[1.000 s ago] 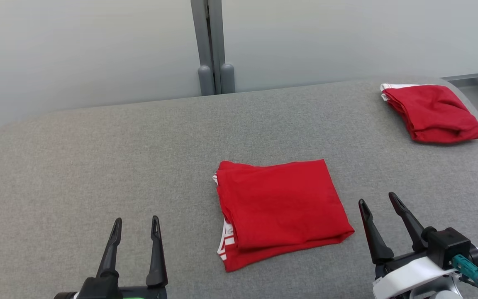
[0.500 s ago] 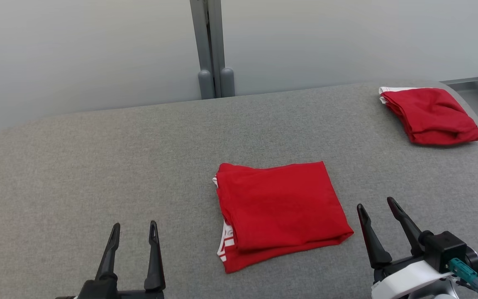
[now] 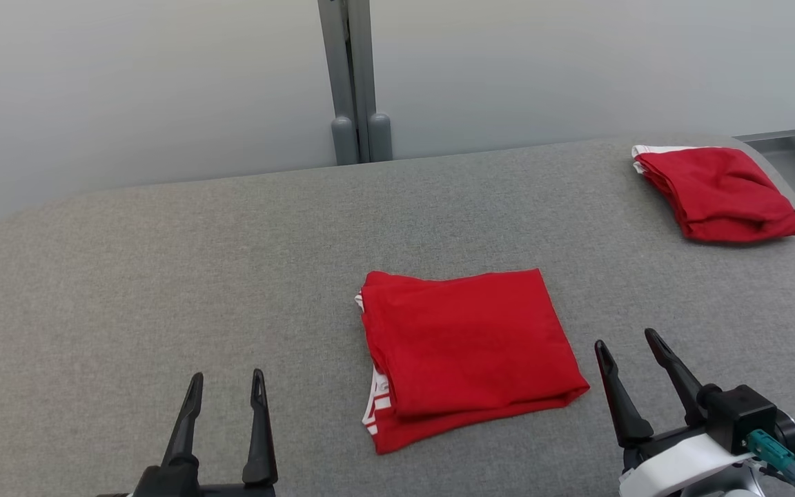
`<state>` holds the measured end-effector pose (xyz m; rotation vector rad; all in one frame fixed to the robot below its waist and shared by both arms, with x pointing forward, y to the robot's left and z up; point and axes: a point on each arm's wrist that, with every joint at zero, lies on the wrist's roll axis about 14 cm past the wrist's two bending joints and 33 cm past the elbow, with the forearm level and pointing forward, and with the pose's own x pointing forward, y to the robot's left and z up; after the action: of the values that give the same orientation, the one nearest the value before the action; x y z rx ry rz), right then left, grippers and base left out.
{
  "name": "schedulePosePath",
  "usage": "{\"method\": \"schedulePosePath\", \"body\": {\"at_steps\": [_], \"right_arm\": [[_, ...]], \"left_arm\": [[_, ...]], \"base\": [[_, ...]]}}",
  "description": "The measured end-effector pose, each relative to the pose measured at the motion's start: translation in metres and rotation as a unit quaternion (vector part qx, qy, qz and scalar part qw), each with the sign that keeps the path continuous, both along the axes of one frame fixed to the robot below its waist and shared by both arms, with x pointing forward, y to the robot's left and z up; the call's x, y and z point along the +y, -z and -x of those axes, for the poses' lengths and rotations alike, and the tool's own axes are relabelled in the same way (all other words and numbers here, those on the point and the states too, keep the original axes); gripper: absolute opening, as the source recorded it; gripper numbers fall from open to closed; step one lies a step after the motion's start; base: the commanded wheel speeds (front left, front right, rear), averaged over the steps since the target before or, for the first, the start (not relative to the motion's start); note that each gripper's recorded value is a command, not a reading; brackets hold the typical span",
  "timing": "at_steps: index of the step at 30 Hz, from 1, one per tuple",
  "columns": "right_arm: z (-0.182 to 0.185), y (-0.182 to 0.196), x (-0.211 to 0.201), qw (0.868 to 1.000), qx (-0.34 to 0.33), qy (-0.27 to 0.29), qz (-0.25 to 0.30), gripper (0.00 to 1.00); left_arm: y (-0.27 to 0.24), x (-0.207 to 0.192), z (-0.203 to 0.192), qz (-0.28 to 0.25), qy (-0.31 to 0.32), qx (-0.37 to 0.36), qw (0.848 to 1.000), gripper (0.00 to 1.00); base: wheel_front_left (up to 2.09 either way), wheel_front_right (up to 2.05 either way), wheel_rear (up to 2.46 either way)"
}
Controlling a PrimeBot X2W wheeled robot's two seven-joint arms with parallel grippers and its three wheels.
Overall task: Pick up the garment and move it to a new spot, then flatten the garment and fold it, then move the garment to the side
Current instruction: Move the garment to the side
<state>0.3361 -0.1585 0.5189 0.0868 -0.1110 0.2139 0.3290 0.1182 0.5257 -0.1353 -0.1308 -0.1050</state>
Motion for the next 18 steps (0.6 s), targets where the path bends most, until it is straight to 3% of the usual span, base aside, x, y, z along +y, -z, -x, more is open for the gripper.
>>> {"method": "schedulePosePath", "body": {"at_steps": [9, 18], "right_arm": [[-0.002, 0.006, 0.001, 1.0, 0.011, -0.002, -0.013, 1.0], [-0.018, 0.035, 0.016, 0.995, 0.074, -0.038, -0.061, 1.0]], "left_arm": [[0.004, -0.001, 0.0, 0.0, 0.001, 0.006, 1.0, 1.0], [0.013, -0.006, -0.005, 0.001, 0.008, 0.023, 1.0, 1.0]], "base": [[0.0, 0.0, 0.0], [0.0, 0.0, 0.0]]}}
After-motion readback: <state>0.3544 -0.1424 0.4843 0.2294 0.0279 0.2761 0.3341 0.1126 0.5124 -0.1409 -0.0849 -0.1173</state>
